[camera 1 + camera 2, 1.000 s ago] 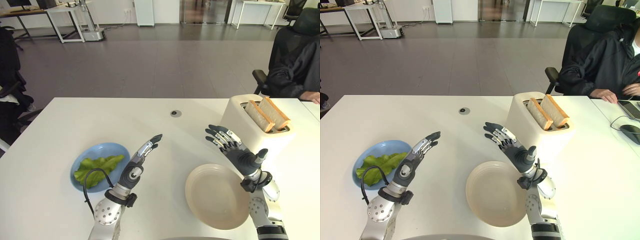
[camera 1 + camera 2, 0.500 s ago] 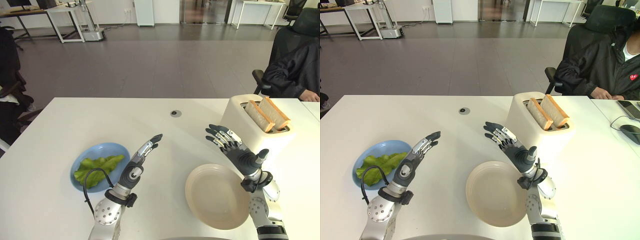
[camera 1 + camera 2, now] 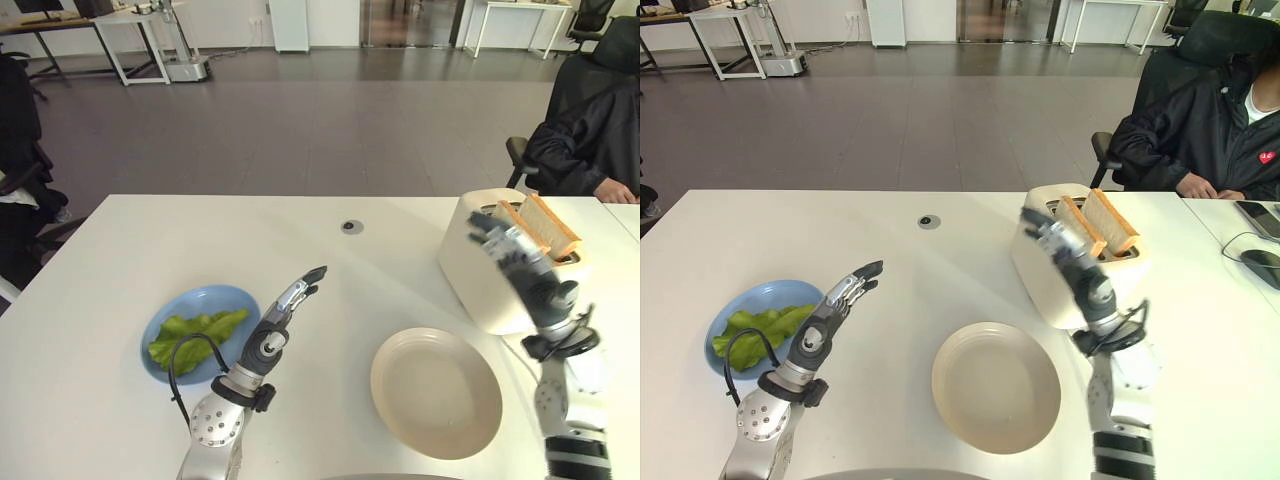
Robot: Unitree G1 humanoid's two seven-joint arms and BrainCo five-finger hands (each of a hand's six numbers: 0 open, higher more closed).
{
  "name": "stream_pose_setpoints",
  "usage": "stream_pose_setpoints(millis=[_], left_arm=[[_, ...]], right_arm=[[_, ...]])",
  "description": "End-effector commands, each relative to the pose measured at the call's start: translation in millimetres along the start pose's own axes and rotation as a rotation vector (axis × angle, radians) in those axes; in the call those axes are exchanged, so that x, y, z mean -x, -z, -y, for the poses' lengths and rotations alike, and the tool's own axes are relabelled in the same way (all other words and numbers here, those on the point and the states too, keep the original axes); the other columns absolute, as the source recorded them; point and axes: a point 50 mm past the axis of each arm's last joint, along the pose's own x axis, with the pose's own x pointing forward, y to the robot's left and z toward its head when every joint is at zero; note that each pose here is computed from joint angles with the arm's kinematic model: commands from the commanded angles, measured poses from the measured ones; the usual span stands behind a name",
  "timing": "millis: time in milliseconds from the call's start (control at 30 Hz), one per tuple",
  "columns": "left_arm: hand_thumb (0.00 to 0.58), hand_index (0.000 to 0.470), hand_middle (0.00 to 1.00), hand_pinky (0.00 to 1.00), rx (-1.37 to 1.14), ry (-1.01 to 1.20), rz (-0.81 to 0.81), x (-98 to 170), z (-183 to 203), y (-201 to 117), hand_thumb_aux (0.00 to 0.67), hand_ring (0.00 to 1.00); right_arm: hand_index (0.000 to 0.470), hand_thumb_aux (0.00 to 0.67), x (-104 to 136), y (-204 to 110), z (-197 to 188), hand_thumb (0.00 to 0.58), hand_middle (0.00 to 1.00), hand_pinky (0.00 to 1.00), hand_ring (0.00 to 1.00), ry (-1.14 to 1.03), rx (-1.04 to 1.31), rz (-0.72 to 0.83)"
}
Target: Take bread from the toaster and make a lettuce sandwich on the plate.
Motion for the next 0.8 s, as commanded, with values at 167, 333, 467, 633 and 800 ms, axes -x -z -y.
stream_pose_setpoints(millis=[167,333,467,633,800], left_arm=[[0.0,0.0,0.0,0.0,-0.028,0.011,-0.018,-2.2,1.5,3.4,0.0,0.0],[0.0,0.0,0.0,0.0,-0.043,0.009,-0.018,-1.5,1.4,3.6,0.0,0.0],[0.0,0.0,0.0,0.0,-0.049,0.015,-0.018,-1.4,2.1,3.8,0.0,0.0],[0.0,0.0,0.0,0.0,-0.056,0.015,-0.02,-1.6,1.7,4.5,0.0,0.0],[0.0,0.0,0.0,0.0,-0.063,0.018,-0.021,-1.7,0.9,5.3,0.0,0.0]], right_arm=[[0.0,0.0,-4.6,32.8,75.8,0.0,0.0,0.0,0.0,0.067,0.693,-0.449],[0.0,0.0,11.6,64.5,78.7,0.0,0.0,0.0,0.0,0.044,0.763,-0.606],[0.378,0.539,21.3,70.5,72.4,0.558,0.0,0.0,0.0,0.002,0.753,-0.627],[0.398,0.568,20.4,70.6,59.9,0.566,0.0,0.0,0.0,-0.038,0.731,-0.596],[0.47,0.67,15.3,62.8,56.5,0.58,0.0,0.0,0.0,0.012,0.679,-0.544]])
